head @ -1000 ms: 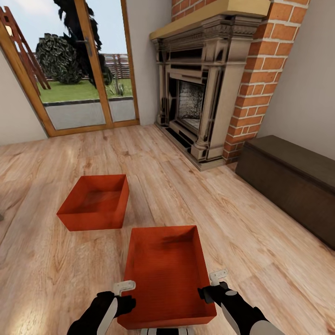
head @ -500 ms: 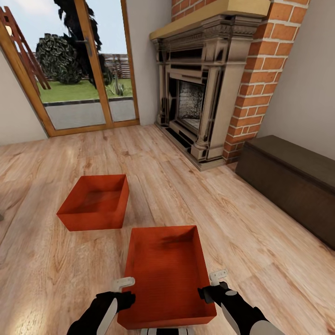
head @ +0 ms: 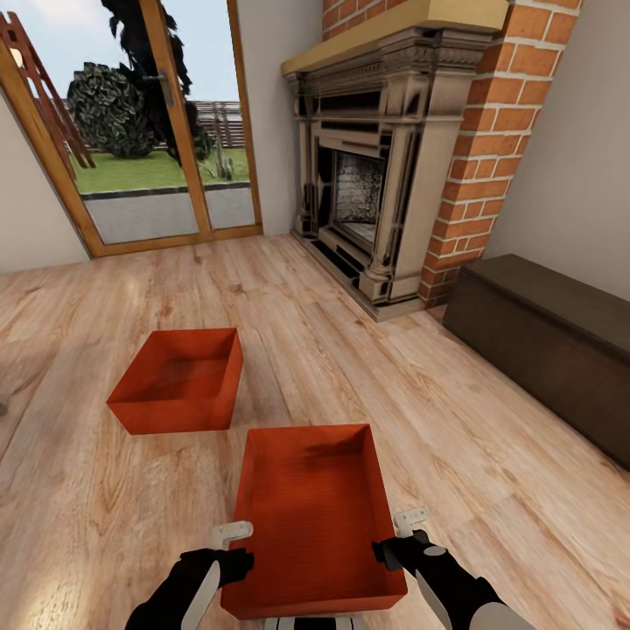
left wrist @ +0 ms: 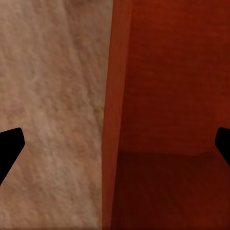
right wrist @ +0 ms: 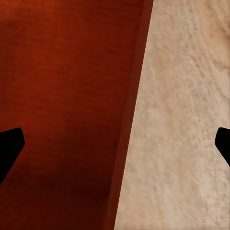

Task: Move the two storage containers from the living room to the garage. In the garage, place one container on the floor and stack the other container on top of it (either order is fine).

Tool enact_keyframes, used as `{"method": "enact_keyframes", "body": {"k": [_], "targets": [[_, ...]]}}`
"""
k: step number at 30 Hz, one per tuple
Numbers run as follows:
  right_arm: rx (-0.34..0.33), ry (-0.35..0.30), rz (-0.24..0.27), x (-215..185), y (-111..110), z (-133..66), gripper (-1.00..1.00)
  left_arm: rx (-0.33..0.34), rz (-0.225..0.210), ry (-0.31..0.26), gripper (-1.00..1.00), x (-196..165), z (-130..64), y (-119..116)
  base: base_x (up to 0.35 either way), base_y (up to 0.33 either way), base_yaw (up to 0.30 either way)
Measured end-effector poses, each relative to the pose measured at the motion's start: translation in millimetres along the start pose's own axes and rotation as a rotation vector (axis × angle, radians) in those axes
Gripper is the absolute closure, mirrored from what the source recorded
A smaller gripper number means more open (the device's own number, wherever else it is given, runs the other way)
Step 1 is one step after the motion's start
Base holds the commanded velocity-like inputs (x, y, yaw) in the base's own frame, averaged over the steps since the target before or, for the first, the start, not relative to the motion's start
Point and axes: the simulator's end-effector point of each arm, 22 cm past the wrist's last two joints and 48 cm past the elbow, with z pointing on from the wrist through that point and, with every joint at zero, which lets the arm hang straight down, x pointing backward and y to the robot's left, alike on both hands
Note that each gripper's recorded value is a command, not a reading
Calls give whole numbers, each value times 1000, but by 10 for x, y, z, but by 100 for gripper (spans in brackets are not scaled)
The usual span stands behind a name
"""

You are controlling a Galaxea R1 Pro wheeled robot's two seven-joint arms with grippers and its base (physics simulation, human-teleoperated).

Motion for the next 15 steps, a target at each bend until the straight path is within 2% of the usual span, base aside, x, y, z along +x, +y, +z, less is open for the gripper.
{"method": "enact_keyframes", "body": {"k": [15], "targets": [[-3, 0, -3, 0, 8, 0, -100, 1, -10, -5, -100, -2, 3, -9, 0, 0, 0]]}}
